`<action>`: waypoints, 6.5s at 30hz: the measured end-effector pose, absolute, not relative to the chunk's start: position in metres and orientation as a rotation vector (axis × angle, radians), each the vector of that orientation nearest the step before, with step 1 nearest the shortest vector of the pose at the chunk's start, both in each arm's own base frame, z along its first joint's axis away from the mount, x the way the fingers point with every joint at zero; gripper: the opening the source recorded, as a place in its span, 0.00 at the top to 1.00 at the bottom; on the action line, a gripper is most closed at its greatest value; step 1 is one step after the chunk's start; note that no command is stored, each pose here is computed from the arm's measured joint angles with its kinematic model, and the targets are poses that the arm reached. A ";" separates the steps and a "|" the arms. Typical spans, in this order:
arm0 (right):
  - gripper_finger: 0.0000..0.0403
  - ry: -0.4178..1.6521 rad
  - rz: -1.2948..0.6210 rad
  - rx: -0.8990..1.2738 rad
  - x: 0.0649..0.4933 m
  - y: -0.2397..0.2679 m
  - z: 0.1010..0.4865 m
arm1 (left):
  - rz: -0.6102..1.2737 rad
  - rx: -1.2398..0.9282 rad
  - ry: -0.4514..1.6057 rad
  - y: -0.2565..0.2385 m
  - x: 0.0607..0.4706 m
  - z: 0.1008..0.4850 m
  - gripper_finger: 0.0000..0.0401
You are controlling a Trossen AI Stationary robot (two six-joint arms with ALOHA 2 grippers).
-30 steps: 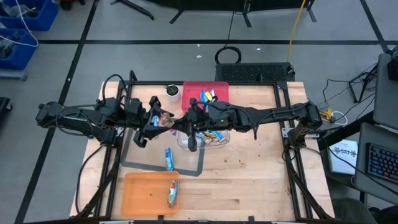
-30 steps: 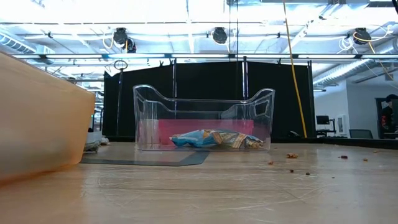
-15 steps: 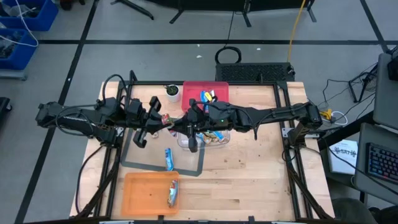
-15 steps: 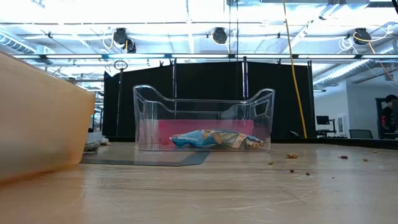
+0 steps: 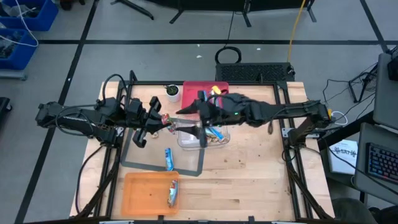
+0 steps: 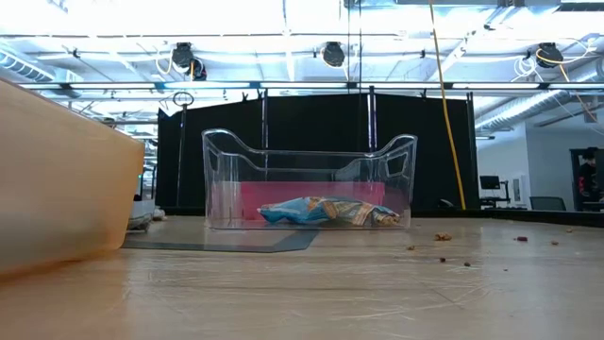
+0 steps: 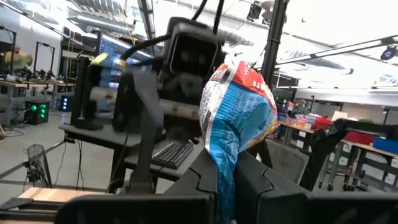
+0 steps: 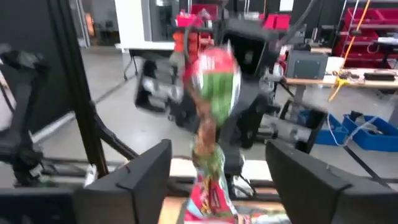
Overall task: Pick and place Granola Bars by type
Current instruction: Put the right red granola bar into the orange bin, then put the blue granola bar into the red bin
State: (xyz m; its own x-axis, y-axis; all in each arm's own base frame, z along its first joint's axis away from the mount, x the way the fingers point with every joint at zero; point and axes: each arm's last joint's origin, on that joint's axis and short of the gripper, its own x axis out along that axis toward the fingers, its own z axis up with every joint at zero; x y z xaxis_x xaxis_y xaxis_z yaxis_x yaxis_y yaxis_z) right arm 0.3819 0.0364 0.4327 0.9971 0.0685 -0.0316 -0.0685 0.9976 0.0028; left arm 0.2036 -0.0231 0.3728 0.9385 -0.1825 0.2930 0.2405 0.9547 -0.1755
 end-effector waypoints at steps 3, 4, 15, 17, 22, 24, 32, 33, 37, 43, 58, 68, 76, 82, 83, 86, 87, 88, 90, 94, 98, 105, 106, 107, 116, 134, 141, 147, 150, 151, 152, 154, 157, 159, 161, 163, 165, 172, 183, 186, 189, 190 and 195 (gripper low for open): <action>0.31 0.026 0.070 0.011 0.367 0.035 0.445 | -0.217 -0.208 -0.278 -0.023 0.204 0.373 0.95; 0.31 0.031 0.071 0.010 0.362 0.035 0.448 | -0.217 -0.209 -0.278 -0.023 0.204 0.373 0.95; 0.33 0.171 0.043 -0.034 0.314 0.030 0.463 | -0.089 -0.267 -0.155 -0.025 0.201 0.362 0.96; 0.33 0.217 0.027 -0.039 0.306 0.029 0.463 | -0.006 -0.340 -0.100 -0.029 0.198 0.357 0.96; 0.34 0.293 0.026 -0.046 0.290 0.027 0.462 | 0.050 -0.511 -0.048 -0.049 0.193 0.351 0.96; 0.34 0.311 0.027 -0.048 0.285 0.027 0.463 | 0.067 -0.592 -0.023 -0.057 0.190 0.348 0.96; 0.34 0.348 0.022 -0.079 0.280 0.023 0.461 | 0.187 -0.903 0.142 -0.085 0.175 0.324 0.96; 0.34 0.349 0.022 -0.082 0.280 0.023 0.461 | 0.201 -0.938 0.160 -0.088 0.173 0.321 0.96; 0.34 0.349 0.026 -0.087 0.280 0.023 0.461 | 0.257 -1.056 0.248 -0.099 0.169 0.307 0.96; 0.34 0.343 0.022 -0.103 0.268 0.021 0.467 | 0.324 -1.187 0.341 -0.117 0.168 0.288 0.96; 0.34 0.320 -0.038 -0.066 0.223 0.011 0.419 | 0.432 -1.448 0.482 -0.167 0.166 0.247 0.96; 0.34 0.154 -0.037 -0.052 0.197 0.010 0.381 | 0.427 -1.540 0.587 -0.205 0.175 0.215 0.96; 0.34 0.026 -0.021 -0.007 0.180 0.012 0.369 | 0.486 -1.500 0.597 -0.213 0.187 0.189 0.96; 0.34 0.001 0.032 0.015 0.173 0.013 0.372 | 0.519 -1.472 0.639 -0.218 0.192 0.172 0.96; 0.34 -0.002 0.033 0.019 0.172 0.013 0.372 | 0.516 -1.475 0.637 -0.219 0.193 0.170 0.96; 0.34 -0.003 0.035 0.040 0.171 0.013 0.373 | 0.522 -1.467 0.641 -0.223 0.196 0.161 0.96; 0.34 -0.003 0.035 0.041 0.171 0.013 0.373 | 0.521 -1.466 0.645 -0.225 0.197 0.158 0.96; 0.34 -0.004 0.035 0.041 0.171 0.013 0.373 | 0.521 -1.466 0.649 -0.226 0.198 0.155 0.96; 0.34 -0.004 0.035 0.041 0.171 0.013 0.373 | 0.523 -1.462 0.653 -0.228 0.200 0.148 0.96; 0.34 -0.004 0.035 0.052 0.171 0.013 0.373 | 0.529 -1.451 0.670 -0.233 0.203 0.136 0.96; 0.34 -0.003 0.034 0.083 0.171 0.013 0.373 | 0.532 -1.454 0.693 -0.236 0.205 0.125 0.96; 0.34 0.028 0.031 0.132 0.162 0.012 0.371 | 0.515 -1.460 0.673 -0.237 0.206 0.126 0.80; 0.34 0.034 0.031 0.109 0.159 0.011 0.371 | 0.512 -1.463 0.662 -0.237 0.206 0.128 0.75; 0.34 0.051 0.030 0.095 0.155 0.011 0.370 | 0.510 -1.466 0.649 -0.236 0.206 0.131 0.70; 0.34 0.066 0.034 0.134 0.112 0.009 0.361 | 0.474 -1.473 0.564 -0.233 0.206 0.147 0.40; 0.34 0.068 0.142 0.246 0.084 0.010 0.266 | 0.503 -1.535 0.590 -0.234 0.203 0.147 0.23; 0.34 0.080 0.268 0.258 0.082 0.015 0.245 | 0.513 -1.571 0.587 -0.233 0.199 0.153 0.10; 0.34 0.033 0.294 0.214 0.075 0.015 0.235 | 0.511 -1.556 0.592 -0.222 0.190 0.175 0.01; 0.34 0.023 0.296 0.208 0.071 0.015 0.228 | 0.526 -1.538 0.592 -0.213 0.183 0.188 0.01; 0.34 0.036 0.294 0.208 0.072 0.015 0.225 | 0.528 -1.530 0.593 -0.210 0.181 0.192 0.01; 0.34 0.055 0.292 0.211 0.072 0.015 0.223 | 0.528 -1.529 0.589 -0.207 0.179 0.197 0.01; 0.34 0.089 0.284 0.221 0.073 0.015 0.219 | 0.528 -1.524 0.570 -0.201 0.175 0.205 0.01; 0.34 0.071 0.227 0.222 0.074 0.013 0.219 | 0.508 -1.515 0.526 -0.193 0.170 0.218 0.01; 0.34 0.046 0.165 0.216 0.074 0.011 0.220 | 0.492 -1.514 0.490 -0.188 0.168 0.225 0.01; 0.34 0.036 0.121 0.205 0.074 0.010 0.220 | 0.483 -1.505 0.471 -0.184 0.166 0.231 0.01; 0.34 0.033 0.104 0.199 0.075 0.009 0.220 | 0.469 -1.504 0.445 -0.181 0.166 0.236 0.01; 0.34 0.030 0.108 0.197 0.075 0.010 0.221 | 0.463 -1.499 0.431 -0.178 0.165 0.239 0.01; 0.34 -0.102 0.150 0.224 0.087 0.012 0.205 | 0.465 -1.474 0.409 -0.168 0.164 0.247 0.01; 0.34 -0.148 0.165 0.235 0.094 0.016 0.184 | 0.526 -1.412 0.381 -0.147 0.159 0.254 0.01; 0.34 -0.149 0.147 0.253 0.094 0.016 0.183 | 0.613 -1.341 0.444 -0.130 0.153 0.253 0.01; 0.34 -0.137 0.113 0.270 0.095 0.016 0.182 | 0.680 -1.207 0.552 -0.113 0.147 0.251 0.01; 0.34 -0.138 0.112 0.272 0.094 0.016 0.182 | 0.702 -1.164 0.568 -0.108 0.147 0.250 0.01; 0.34 -0.108 0.110 0.298 0.095 0.016 0.179 | 0.827 -1.095 0.501 -0.085 0.155 0.249 0.01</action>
